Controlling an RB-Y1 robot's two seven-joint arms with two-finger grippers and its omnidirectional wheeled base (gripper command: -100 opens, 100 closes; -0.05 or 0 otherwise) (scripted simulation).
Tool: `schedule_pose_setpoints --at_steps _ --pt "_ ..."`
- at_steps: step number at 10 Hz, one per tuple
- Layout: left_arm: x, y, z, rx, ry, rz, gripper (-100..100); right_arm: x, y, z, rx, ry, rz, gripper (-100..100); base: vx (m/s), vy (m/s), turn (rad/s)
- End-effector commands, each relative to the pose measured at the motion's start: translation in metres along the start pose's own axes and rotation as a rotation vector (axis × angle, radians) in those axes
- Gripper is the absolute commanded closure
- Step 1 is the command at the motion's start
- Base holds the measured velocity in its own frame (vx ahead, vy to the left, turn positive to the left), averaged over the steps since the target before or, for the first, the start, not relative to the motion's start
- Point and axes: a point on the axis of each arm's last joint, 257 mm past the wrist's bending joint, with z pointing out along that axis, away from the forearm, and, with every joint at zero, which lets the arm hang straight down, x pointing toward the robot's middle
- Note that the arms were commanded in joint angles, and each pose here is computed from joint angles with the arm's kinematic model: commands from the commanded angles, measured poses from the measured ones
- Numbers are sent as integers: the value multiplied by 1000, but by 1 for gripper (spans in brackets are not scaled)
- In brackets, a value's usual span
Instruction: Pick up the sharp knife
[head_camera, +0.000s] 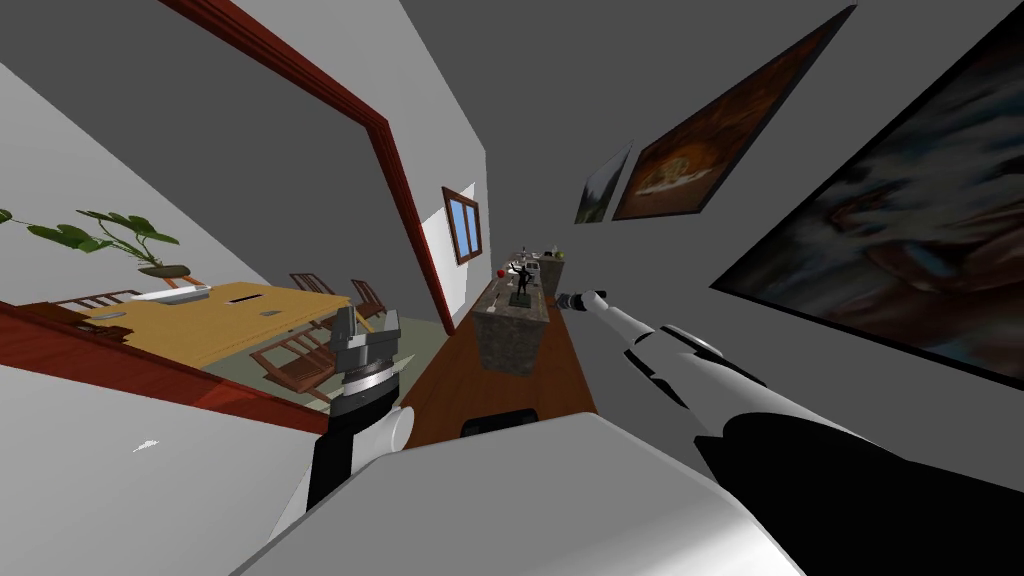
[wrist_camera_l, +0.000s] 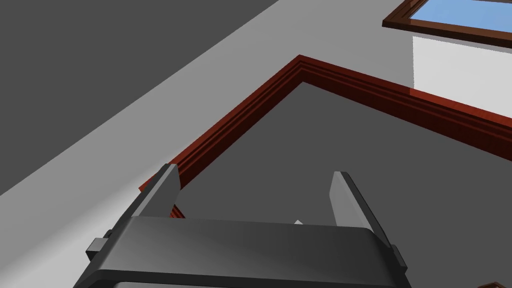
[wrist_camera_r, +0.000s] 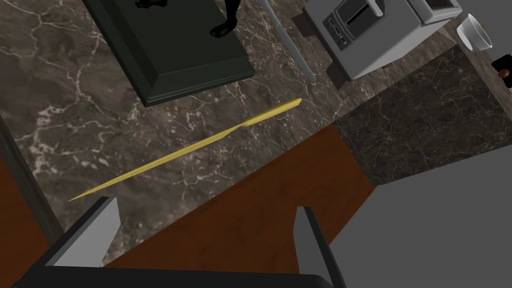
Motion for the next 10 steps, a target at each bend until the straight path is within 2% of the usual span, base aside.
schedule_pose_setpoints --at_steps 1,2,3,6,7,8,10 --pt "0 0 0 0 0 0 0 6 -2 0 7 23 36 -100 -11 -6 -12" --pt "0 0 0 0 0 0 0 -3 -1 -9 18 5 -7 -100 -67 -14 190" --pt "0 0 0 0 0 0 0 -4 -9 -6 36 6 6 -100 -57 -2 125" --pt "0 0 0 0 0 0 0 7 -10 -7 44 46 72 -100 -1 3 6" --pt "0 0 0 0 0 0 0 -3 -13 -15 62 26 33 -100 -55 58 181" --pt "0 0 0 0 0 0 0 -6 -20 -14 76 25 49 -100 -46 49 152" --pt "0 0 0 0 0 0 0 3 -20 -14 82 56 99 -100 1 -1 -2"
